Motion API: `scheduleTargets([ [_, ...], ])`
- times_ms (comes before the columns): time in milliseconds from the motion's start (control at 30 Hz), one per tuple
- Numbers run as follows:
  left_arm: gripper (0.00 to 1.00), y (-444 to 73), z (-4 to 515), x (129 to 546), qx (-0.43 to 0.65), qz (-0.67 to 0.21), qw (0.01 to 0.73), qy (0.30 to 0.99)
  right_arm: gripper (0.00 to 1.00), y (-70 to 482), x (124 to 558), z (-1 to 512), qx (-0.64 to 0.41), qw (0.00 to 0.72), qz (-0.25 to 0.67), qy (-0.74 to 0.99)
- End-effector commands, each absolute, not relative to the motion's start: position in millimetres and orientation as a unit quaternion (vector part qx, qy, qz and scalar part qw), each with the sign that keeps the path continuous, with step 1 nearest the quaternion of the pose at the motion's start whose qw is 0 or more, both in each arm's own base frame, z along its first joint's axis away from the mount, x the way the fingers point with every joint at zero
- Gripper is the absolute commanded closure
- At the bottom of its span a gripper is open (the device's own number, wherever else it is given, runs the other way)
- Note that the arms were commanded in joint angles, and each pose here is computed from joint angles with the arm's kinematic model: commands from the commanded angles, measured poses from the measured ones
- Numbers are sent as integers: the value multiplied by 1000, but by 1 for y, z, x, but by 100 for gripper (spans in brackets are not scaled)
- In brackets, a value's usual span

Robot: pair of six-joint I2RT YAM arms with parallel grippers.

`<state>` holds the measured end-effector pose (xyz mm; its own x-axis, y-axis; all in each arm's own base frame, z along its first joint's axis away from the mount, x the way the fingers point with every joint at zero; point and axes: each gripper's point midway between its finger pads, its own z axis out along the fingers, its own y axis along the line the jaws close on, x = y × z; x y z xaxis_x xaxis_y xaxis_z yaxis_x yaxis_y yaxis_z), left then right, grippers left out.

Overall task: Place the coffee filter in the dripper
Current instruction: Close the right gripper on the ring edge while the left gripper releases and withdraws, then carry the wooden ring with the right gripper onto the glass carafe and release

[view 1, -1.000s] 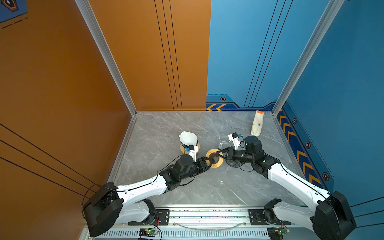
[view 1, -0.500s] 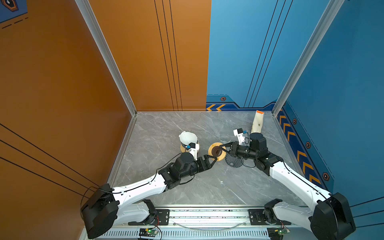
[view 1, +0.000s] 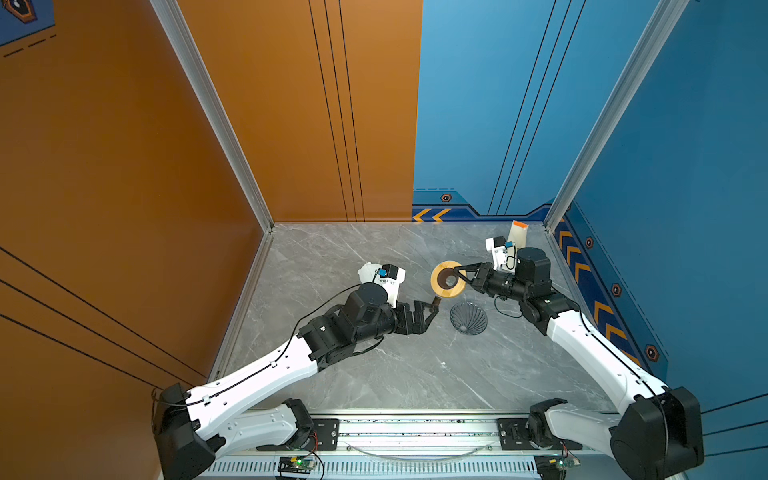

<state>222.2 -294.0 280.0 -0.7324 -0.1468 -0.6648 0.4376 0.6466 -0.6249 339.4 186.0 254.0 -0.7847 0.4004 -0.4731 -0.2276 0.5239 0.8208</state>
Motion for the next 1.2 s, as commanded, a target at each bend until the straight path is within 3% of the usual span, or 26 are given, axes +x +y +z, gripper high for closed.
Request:
scheduleTargets([
  [0, 0, -270, 278, 225, 111, -352, 374, 851, 100, 180, 347, 260, 40, 332, 480, 811],
  [433, 2, -228, 279, 241, 79, -319, 396, 857, 100, 163, 385, 236, 76, 322, 468, 819],
  [1167, 2, -221, 272, 247, 63, -325, 381, 863, 100, 170, 419, 191, 109, 281, 490, 818],
])
